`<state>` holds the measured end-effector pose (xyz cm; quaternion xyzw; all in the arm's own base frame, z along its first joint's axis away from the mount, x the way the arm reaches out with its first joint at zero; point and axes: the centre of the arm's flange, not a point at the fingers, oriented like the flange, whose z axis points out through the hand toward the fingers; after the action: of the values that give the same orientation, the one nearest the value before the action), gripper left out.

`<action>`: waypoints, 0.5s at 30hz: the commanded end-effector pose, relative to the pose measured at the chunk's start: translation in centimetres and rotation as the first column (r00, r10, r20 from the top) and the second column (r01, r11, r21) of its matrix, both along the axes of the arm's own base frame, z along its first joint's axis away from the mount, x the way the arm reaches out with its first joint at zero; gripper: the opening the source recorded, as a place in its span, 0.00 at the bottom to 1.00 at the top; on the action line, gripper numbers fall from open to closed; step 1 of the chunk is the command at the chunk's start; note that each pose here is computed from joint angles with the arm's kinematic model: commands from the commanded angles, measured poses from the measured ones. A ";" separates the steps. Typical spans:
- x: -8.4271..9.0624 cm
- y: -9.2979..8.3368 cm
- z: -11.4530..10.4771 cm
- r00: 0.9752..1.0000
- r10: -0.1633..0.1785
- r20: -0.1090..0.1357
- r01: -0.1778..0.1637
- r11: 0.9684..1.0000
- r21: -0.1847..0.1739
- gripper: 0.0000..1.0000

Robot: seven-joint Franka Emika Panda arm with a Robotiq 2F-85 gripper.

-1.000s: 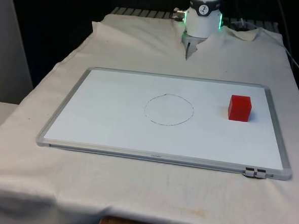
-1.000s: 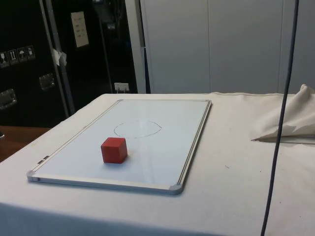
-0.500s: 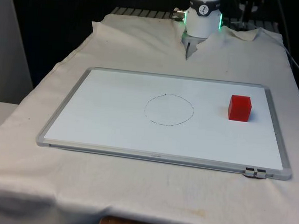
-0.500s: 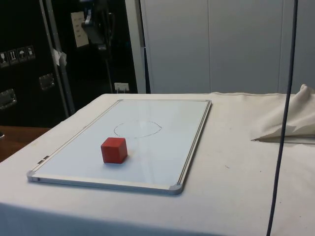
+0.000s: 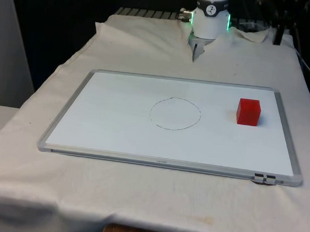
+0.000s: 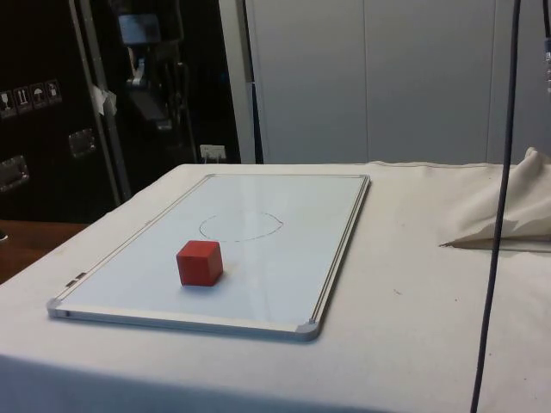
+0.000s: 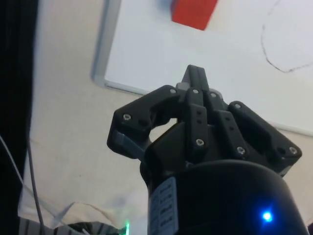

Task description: Push the cube into the marked area.

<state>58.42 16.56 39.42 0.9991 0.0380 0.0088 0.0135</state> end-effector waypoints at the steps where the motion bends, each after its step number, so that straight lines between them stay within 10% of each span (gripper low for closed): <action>1: -0.1 0.5 -0.5 1.000 -0.004 0.007 0.004 1.000 0.016 0.00; 15: -0.2 4.1 -4.1 1.000 0.006 0.016 -0.007 0.998 0.066 0.00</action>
<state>58.22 20.74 34.97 0.9988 0.0433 0.0146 -0.0158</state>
